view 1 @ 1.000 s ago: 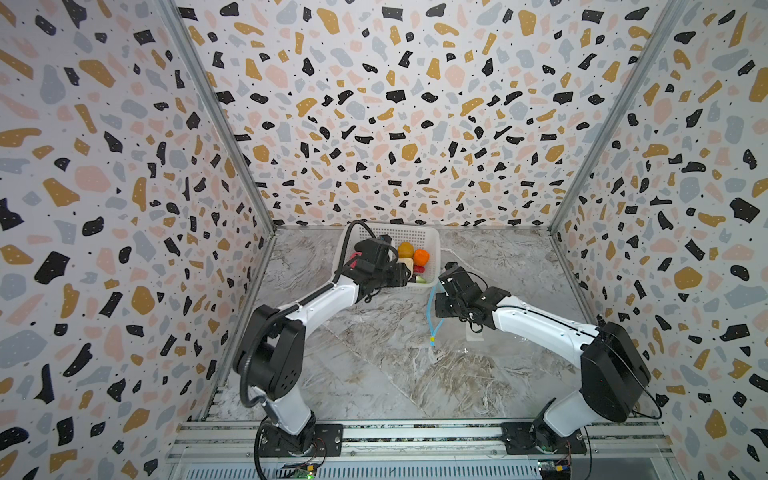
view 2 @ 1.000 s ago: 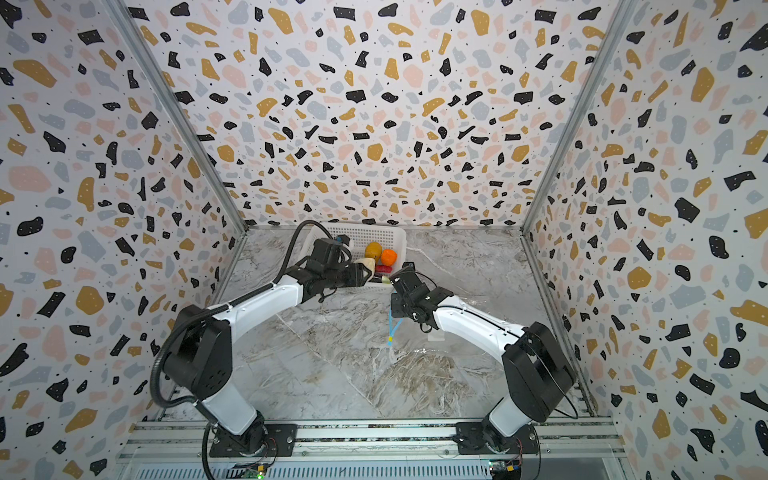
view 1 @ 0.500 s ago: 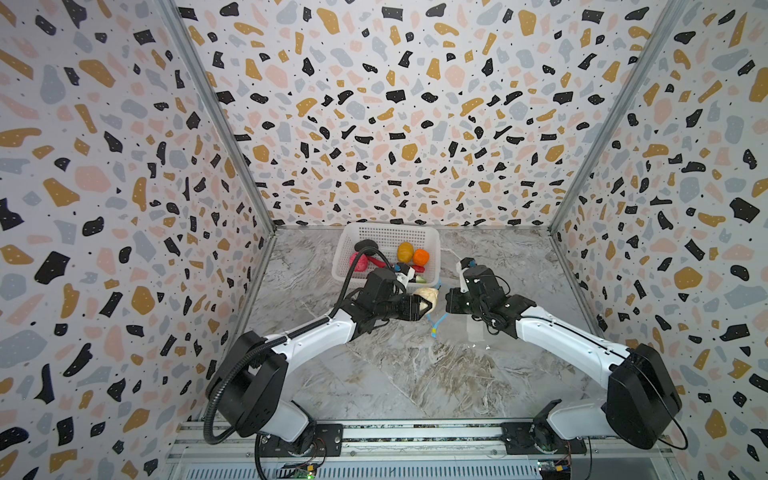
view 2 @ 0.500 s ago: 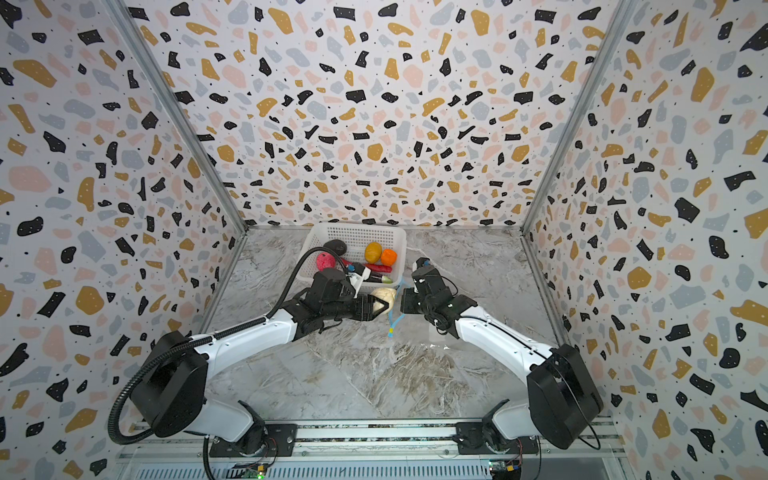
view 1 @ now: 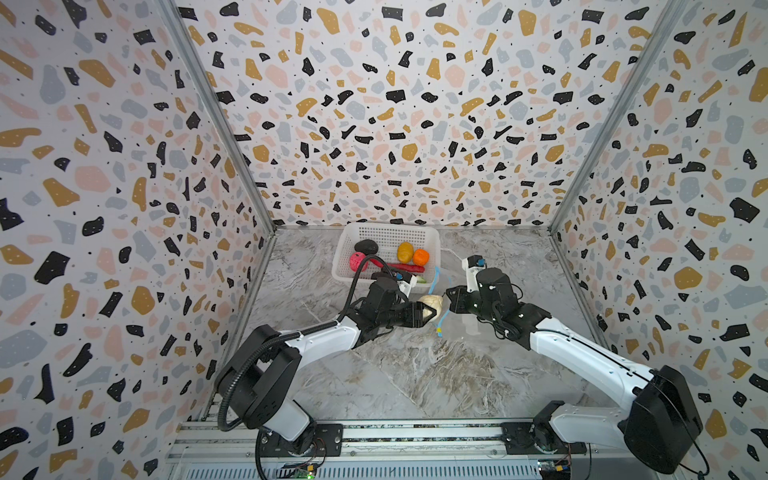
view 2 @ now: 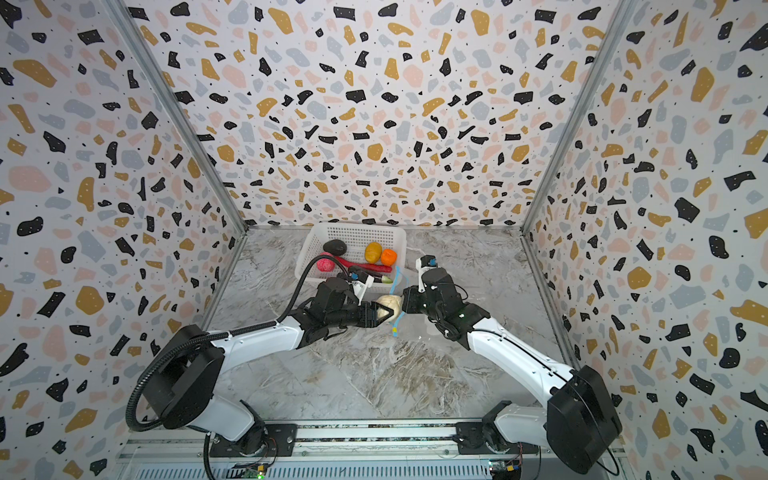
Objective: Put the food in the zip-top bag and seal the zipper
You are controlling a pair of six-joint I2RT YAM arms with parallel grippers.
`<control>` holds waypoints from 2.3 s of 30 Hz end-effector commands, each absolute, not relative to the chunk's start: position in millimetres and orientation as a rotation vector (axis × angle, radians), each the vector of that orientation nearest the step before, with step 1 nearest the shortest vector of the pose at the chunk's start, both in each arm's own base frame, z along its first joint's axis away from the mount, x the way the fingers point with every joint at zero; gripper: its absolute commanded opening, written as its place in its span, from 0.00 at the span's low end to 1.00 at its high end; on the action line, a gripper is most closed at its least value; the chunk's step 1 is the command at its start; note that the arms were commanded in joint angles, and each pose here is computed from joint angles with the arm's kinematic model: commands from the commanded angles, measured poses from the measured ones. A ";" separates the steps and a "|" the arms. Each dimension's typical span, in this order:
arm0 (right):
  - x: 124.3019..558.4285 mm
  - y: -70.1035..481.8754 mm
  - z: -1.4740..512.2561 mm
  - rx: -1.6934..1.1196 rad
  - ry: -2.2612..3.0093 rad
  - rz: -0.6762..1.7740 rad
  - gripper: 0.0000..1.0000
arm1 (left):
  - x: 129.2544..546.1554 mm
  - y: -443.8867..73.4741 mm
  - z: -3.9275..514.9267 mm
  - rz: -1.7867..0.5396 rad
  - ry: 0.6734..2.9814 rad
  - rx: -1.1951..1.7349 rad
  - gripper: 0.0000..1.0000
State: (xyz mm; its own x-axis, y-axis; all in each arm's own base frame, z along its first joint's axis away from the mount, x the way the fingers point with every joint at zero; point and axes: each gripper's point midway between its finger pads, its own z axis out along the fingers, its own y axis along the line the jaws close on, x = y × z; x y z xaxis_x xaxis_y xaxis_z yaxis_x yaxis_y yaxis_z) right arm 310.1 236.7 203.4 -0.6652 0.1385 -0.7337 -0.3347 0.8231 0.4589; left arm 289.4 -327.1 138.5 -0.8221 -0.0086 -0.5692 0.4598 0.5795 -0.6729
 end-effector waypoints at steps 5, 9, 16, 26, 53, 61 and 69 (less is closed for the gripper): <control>291.2 236.0 223.3 -0.316 2.054 0.768 0.00 | 289.8 -342.2 170.7 -1.265 2.180 0.392 0.31; 289.2 237.6 220.8 -0.289 2.061 0.806 0.00 | 288.6 -350.8 181.5 -1.262 2.162 0.391 0.31; 289.5 245.1 221.5 -0.224 2.092 0.871 0.00 | 295.4 -360.3 173.4 -1.249 2.169 0.315 0.33; 294.9 245.1 228.4 -0.187 2.101 0.844 0.00 | 296.7 -363.0 155.0 -1.141 2.240 0.370 0.63; 311.9 241.4 214.9 -0.148 2.168 0.743 0.00 | 453.6 -222.4 175.1 -0.324 2.366 0.071 0.79; 320.9 253.4 212.1 -0.195 2.166 0.750 0.00 | 518.3 -177.4 139.3 -0.023 2.465 0.002 0.79; 320.8 256.1 200.0 -0.211 2.187 0.748 0.00 | 541.4 -142.1 126.4 0.084 2.486 -0.070 0.81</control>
State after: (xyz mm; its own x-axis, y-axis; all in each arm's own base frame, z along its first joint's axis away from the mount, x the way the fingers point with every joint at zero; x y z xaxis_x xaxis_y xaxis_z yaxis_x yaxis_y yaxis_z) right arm 318.1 252.8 182.8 -0.7013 0.0852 -0.7078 -0.3482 0.8254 0.4443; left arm 536.4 -159.0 115.8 -0.7982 -0.0401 -0.6010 -0.0495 0.9988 -0.0009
